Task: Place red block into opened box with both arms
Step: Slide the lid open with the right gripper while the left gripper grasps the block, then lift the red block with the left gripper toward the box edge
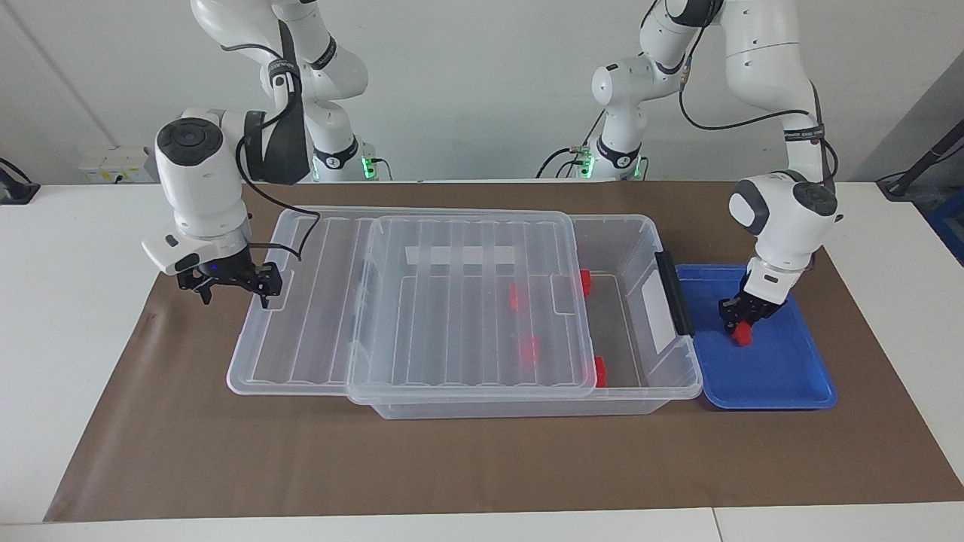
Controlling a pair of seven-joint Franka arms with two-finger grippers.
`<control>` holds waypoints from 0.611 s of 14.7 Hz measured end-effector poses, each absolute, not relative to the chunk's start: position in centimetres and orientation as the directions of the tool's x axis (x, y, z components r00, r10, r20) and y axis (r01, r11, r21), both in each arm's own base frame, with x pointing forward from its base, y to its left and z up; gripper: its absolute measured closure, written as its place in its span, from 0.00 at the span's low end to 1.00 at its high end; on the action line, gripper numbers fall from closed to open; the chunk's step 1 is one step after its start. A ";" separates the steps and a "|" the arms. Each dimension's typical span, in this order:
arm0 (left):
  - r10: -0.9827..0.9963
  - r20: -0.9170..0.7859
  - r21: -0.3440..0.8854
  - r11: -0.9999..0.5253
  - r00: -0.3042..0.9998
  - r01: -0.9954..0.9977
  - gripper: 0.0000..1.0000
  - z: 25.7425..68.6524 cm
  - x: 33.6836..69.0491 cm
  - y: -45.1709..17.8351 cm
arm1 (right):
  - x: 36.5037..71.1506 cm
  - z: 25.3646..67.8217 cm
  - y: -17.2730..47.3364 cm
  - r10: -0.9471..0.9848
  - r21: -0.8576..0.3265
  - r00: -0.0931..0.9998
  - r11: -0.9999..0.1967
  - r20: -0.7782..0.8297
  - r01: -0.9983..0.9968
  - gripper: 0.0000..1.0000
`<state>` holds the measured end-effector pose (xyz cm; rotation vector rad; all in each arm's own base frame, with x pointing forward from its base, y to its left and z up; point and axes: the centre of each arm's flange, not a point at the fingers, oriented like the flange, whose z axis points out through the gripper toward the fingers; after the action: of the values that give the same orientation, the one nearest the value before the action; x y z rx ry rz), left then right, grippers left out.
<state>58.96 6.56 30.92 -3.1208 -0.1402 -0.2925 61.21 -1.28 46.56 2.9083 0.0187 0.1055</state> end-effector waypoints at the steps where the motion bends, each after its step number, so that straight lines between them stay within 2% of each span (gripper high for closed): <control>1: 0.102 0.182 0.008 -0.995 0.978 0.102 0.65 31.6 59.2 6.0 | 61.2 46.6 -1.4 0.023 0.237 0.997 -0.972 0.067 0.007 0.00; 4: 0.117 0.138 0.005 -0.993 0.983 0.118 0.65 36.4 59.8 5.5 | 61.1 46.7 -1.7 0.024 0.250 0.998 -0.968 0.062 0.008 0.00; 9: 0.168 0.062 0.013 -0.986 0.984 0.167 0.65 48.2 60.2 4.2 | 61.0 46.7 -2.9 0.016 0.273 0.998 -0.962 0.057 0.000 0.00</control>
<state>60.19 4.16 48.24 -3.1366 -0.2651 -0.0997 60.98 -2.90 46.73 2.8643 0.0118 0.0854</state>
